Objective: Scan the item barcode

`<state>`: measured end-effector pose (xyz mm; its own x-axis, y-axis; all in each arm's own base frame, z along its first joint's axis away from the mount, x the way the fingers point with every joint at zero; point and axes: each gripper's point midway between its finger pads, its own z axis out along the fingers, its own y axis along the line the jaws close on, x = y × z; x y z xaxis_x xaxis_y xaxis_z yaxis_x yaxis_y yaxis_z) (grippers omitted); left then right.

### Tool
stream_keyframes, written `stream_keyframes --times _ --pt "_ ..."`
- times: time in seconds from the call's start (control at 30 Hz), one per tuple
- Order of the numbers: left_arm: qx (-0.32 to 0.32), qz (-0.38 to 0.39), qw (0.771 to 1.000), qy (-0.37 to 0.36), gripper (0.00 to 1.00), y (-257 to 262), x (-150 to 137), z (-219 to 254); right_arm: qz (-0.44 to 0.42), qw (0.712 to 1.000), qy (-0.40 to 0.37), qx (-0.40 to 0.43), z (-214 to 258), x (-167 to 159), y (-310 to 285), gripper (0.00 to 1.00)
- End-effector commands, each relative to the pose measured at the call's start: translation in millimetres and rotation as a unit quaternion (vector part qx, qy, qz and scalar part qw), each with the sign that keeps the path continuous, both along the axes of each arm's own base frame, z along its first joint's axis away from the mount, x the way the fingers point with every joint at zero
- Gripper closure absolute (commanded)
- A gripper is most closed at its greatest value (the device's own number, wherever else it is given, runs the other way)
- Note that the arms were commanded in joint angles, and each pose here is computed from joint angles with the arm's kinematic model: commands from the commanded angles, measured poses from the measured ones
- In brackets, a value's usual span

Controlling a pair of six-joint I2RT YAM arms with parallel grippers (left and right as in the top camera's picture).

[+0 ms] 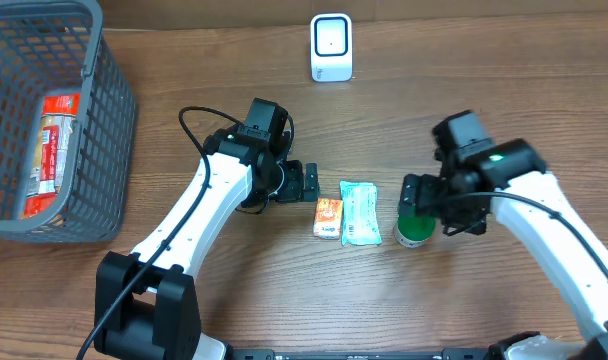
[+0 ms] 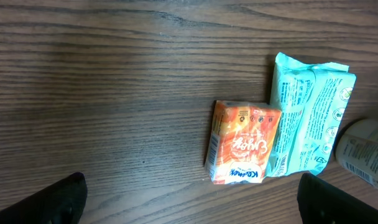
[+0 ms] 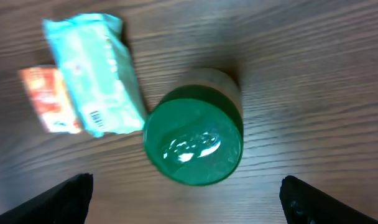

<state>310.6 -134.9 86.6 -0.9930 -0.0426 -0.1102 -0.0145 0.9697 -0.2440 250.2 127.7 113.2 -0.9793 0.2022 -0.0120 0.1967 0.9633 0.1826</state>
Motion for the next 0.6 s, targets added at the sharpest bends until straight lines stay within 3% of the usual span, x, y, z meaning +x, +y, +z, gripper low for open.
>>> stream_keyframes --times 0.0,0.47,0.57 --pt "0.000 -0.009 1.000 -0.011 0.00 0 4 5 -0.025 0.998 -0.015 -0.058 -5 7 -6 0.02" --pt "0.000 -0.009 1.000 -0.011 0.00 0 4 5 -0.036 0.997 -0.010 -0.062 -39 1 7 0.02" --pt "0.000 -0.009 1.000 -0.011 0.00 0 4 5 -0.038 0.996 -0.022 -0.081 -39 4 1 0.12"
